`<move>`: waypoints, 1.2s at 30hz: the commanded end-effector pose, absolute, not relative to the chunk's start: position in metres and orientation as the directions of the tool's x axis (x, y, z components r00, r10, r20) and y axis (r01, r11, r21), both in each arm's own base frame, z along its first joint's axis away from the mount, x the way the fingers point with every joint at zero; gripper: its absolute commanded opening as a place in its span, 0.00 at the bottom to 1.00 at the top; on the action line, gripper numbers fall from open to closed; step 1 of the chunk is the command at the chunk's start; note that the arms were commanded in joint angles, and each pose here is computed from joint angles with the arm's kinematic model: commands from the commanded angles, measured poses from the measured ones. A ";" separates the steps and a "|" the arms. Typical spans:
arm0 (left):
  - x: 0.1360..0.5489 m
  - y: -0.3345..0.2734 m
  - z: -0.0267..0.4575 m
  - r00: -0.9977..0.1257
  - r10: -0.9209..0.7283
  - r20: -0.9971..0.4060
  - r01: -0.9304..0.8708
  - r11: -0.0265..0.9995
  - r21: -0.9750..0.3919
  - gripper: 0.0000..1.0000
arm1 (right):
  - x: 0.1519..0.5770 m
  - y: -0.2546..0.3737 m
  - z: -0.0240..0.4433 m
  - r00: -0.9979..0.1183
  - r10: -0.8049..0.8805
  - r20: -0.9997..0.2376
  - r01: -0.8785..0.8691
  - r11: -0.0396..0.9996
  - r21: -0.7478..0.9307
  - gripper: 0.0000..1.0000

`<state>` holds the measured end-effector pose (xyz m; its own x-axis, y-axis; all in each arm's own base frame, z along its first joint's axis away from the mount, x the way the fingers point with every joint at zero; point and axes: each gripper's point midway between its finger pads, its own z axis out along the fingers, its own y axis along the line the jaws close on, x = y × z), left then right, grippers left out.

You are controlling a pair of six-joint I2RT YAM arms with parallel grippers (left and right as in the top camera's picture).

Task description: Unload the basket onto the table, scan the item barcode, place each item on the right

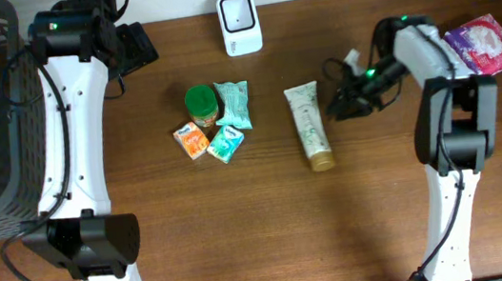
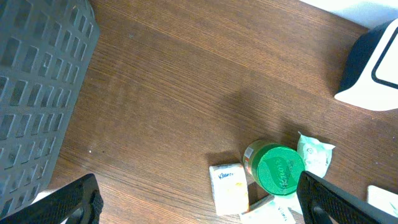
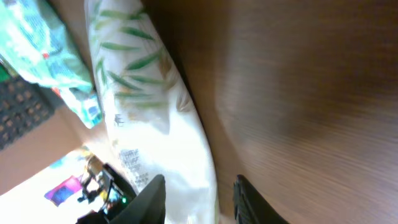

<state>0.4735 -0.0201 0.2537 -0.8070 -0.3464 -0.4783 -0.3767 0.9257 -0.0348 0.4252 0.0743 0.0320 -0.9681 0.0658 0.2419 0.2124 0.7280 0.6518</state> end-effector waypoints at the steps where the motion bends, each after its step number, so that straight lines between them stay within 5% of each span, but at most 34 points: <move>1: 0.474 -0.021 0.250 -0.815 -0.336 -0.472 -0.368 0.930 -0.026 0.99 | 0.443 0.054 0.062 -0.980 0.091 0.176 0.176 0.807 0.564 0.31; 8: 0.474 -0.021 0.250 -0.815 -0.336 -0.472 -0.368 0.930 -0.026 0.99 | 0.434 0.075 0.099 -0.989 -0.032 0.147 0.034 0.906 0.422 0.31; 14: 0.474 -0.021 0.250 -0.815 -0.336 -0.472 -0.368 0.930 -0.026 0.99 | 0.410 0.097 0.084 -0.976 -0.074 0.203 -0.075 0.997 0.003 0.31; 18: 0.474 -0.021 0.250 -0.815 -0.336 -0.472 -0.368 0.930 -0.026 0.99 | 0.414 0.113 0.093 -0.998 -0.037 0.042 -0.051 0.913 -0.405 0.35; 26: 0.474 -0.021 0.250 -0.815 -0.336 -0.472 -0.368 0.930 -0.026 0.99 | 0.412 0.166 0.073 -0.985 -0.161 -0.067 -0.106 0.859 -0.501 0.39; 36: 0.474 -0.021 0.250 -0.815 -0.336 -0.472 -0.368 0.930 -0.026 0.99 | 0.407 0.125 0.023 -0.980 -0.183 -0.073 -0.084 0.725 -0.684 0.40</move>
